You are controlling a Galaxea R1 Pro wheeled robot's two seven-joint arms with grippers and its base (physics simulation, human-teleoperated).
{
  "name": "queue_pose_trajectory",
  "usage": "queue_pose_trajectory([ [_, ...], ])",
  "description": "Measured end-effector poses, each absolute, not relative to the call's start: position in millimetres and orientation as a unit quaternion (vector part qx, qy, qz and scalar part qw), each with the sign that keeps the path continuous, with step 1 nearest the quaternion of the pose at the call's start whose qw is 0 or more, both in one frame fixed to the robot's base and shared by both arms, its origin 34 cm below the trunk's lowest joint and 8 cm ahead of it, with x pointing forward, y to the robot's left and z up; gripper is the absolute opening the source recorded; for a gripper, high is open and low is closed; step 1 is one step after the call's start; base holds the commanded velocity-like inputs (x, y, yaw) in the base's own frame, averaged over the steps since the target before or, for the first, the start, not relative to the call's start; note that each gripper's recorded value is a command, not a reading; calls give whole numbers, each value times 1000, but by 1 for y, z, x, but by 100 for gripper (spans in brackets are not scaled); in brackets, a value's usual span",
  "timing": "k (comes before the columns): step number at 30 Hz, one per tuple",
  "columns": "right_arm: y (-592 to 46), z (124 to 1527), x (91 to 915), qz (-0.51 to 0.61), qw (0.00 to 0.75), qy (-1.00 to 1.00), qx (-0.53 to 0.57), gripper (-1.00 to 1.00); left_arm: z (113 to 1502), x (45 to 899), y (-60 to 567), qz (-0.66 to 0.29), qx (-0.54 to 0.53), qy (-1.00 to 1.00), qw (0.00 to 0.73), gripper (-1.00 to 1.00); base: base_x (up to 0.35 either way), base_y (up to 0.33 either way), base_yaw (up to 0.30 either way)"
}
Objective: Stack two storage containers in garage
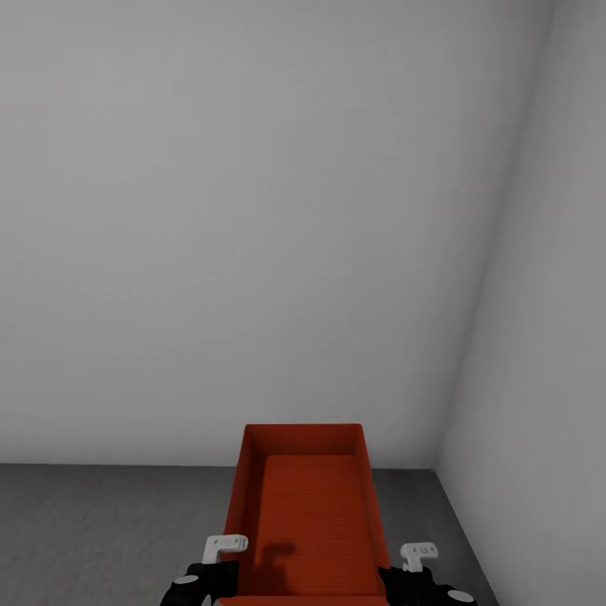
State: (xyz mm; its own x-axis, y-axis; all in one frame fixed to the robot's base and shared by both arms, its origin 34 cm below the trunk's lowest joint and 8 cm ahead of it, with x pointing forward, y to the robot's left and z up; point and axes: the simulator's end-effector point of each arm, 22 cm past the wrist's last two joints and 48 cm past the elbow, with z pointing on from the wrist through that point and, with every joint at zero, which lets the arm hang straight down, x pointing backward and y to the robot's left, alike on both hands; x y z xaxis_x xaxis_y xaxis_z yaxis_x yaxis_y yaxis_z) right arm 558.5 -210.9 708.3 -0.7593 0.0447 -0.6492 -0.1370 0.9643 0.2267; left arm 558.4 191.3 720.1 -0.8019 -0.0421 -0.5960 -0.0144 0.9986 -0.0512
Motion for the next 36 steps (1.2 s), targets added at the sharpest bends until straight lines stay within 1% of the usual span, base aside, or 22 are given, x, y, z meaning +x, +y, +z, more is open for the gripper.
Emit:
queue_pose_trajectory([
  [11,-212,708,558,131,346,929,-26,-100,720,558,191,-22,-16,949,314,-100,325,-104,0],
  [15,-212,708,558,131,346,929,-26,-100,720,558,190,-22,-16,949,314,-100,219,-170,0],
  [21,-211,708,559,131,345,929,-26,-100,719,558,192,-22,-17,949,313,-100,5,-61,0],
  [36,-212,708,559,131,345,929,-26,-100,719,558,190,-22,-16,949,314,-100,-86,-273,0],
])
